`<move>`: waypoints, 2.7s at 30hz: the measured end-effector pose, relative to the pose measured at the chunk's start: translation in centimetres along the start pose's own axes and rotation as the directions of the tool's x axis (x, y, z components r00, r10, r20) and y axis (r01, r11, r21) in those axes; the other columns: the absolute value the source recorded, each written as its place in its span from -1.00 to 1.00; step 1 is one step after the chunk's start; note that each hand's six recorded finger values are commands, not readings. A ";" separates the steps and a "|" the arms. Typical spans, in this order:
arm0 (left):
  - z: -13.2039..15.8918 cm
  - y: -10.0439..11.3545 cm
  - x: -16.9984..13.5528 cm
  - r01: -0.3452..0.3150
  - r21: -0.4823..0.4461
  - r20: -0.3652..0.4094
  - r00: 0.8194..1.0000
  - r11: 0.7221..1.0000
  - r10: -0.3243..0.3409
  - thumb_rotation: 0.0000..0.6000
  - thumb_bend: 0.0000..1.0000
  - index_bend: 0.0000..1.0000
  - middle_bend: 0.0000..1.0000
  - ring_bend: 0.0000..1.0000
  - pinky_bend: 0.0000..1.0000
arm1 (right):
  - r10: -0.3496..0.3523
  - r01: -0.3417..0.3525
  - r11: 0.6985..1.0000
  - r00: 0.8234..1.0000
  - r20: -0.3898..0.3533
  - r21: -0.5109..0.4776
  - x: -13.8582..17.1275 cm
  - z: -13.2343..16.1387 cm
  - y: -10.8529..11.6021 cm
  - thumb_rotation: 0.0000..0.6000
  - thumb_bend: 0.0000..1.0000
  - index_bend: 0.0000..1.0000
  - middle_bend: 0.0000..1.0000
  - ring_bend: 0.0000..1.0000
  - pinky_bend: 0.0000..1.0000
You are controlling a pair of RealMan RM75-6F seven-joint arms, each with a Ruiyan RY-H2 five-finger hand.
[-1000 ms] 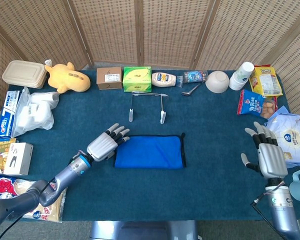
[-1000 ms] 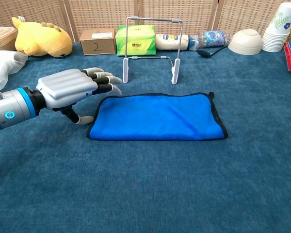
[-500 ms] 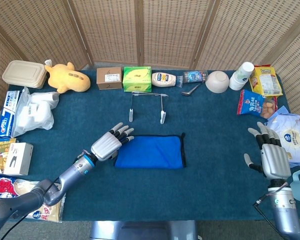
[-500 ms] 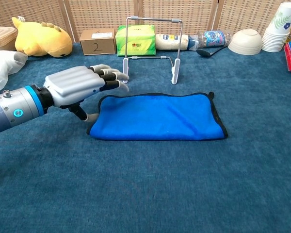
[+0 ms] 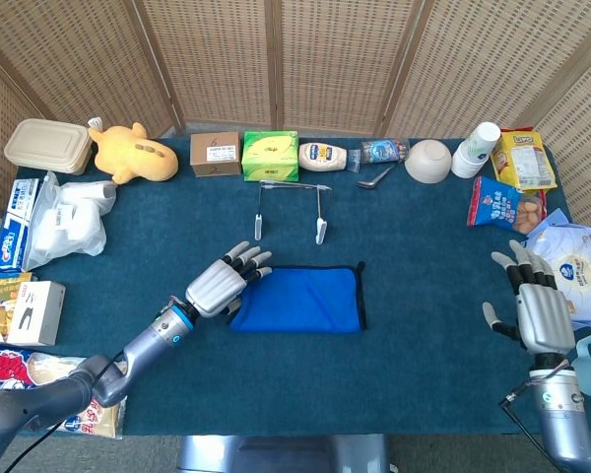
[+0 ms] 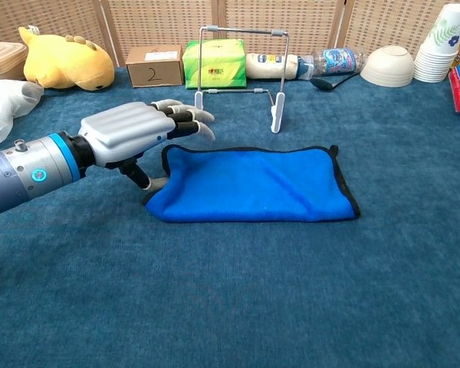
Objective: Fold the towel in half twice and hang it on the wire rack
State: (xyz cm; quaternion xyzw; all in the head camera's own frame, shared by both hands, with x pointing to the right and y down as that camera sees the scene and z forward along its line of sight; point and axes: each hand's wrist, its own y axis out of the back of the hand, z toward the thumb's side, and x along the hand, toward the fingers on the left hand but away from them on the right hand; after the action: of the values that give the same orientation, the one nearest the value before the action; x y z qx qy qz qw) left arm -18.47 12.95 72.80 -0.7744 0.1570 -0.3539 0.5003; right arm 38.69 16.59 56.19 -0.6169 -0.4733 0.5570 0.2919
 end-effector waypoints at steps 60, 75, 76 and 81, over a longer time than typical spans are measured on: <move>0.8 0.3 2.5 0.016 0.024 0.033 0.999 1.000 -0.017 1.00 0.14 0.16 -0.63 -0.99 -1.00 | -0.029 0.030 1.000 0.999 0.040 -0.009 0.6 -1.0 1.2 1.00 -0.33 -0.68 -0.98 -1.00 -1.00; 0.4 2.5 1.4 -0.078 -0.041 0.015 0.997 0.996 0.078 1.00 0.14 0.36 -0.45 -0.80 -1.00 | -0.036 0.037 0.999 0.998 0.047 -0.015 0.5 -1.3 1.2 1.00 -0.34 -0.68 -0.98 -1.00 -1.00; 0.4 2.9 1.2 -0.090 -0.054 0.013 0.996 0.994 0.091 1.00 0.13 0.37 -0.44 -0.79 -1.00 | -0.037 0.038 0.999 0.998 0.048 -0.016 0.5 -1.4 1.2 1.00 -0.34 -0.68 -0.98 -1.00 -1.00; 0.4 5.4 0.5 -0.157 -0.120 0.000 0.987 0.980 0.158 1.00 0.12 0.38 -0.42 -0.79 -1.00 | -0.038 0.039 0.999 0.998 0.053 -0.018 0.5 -1.7 1.1 1.00 -0.34 -0.68 -0.98 -1.00 -1.00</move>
State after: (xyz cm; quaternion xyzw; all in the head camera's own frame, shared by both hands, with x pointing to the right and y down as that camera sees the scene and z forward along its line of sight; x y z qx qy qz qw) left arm -17.26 10.49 68.16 -0.7899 0.2364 -0.2992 0.4803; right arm 40.55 16.87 55.39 -0.5957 -0.4979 0.5626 0.2842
